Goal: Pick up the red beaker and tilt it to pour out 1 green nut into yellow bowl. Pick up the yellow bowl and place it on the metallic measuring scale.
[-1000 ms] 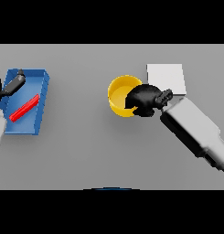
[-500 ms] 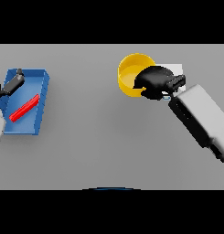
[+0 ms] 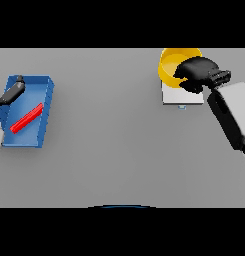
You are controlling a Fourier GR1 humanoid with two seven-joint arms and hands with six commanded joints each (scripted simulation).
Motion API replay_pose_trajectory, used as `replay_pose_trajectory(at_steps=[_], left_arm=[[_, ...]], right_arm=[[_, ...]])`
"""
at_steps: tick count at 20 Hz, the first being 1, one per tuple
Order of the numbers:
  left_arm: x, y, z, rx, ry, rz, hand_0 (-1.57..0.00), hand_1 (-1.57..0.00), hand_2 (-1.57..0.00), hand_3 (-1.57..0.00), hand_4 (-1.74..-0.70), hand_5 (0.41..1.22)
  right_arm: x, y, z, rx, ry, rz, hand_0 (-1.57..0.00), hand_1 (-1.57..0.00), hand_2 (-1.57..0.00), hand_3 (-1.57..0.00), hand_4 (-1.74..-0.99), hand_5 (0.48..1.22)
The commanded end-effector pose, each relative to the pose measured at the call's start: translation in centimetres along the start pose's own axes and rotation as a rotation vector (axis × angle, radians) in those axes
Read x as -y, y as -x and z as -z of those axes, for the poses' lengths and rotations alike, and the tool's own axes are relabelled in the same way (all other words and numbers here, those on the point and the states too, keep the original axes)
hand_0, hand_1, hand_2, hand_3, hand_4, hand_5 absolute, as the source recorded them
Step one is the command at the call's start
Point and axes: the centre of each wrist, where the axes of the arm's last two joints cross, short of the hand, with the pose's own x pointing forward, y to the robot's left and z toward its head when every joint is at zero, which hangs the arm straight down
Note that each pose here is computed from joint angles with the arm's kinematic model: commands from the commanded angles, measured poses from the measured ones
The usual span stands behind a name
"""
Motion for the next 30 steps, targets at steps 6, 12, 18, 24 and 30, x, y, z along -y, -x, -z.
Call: replay_pose_trajectory(at_steps=[6,12,18,24,30], left_arm=[[0.2,-0.4,0.0,0.012,0.002,0.004,0.0,0.0,0.0,0.0,-0.72,0.682],[0.0,0.0,0.0,0.002,-0.006,0.005,0.0,0.0,0.0,0.0,-0.73,0.675],[0.2,-0.2,-0.1,0.018,-0.006,0.018,0.0,0.0,0.0,0.0,-0.73,0.669],[0.3,-0.7,0.0,0.007,-0.005,0.01,0.0,0.0,0.0,0.0,-0.72,0.666],[0.6,-0.5,0.2,0.002,0.003,0.017,0.0,0.0,0.0,0.0,-0.72,0.664]], right_arm=[[-2.8,2.7,0.9,-0.071,-0.012,0.041,-1.57,-1.57,-1.41,-1.35,-1.741,1.221],[-4.5,3.5,1.3,-0.069,-0.023,0.082,-1.57,-1.57,-1.35,-1.37,-1.741,1.221],[-5.2,3.6,1.8,-0.056,-0.033,0.111,-1.47,-1.48,-1.42,-1.24,-1.736,1.221],[-4.6,3.5,1.8,-0.074,-0.061,0.068,-0.63,-0.56,-0.66,-0.66,-1.593,0.987],[-4.5,2.8,2.3,-0.019,-0.064,0.049,-0.17,-0.15,-0.19,-0.39,-1.546,0.856]])
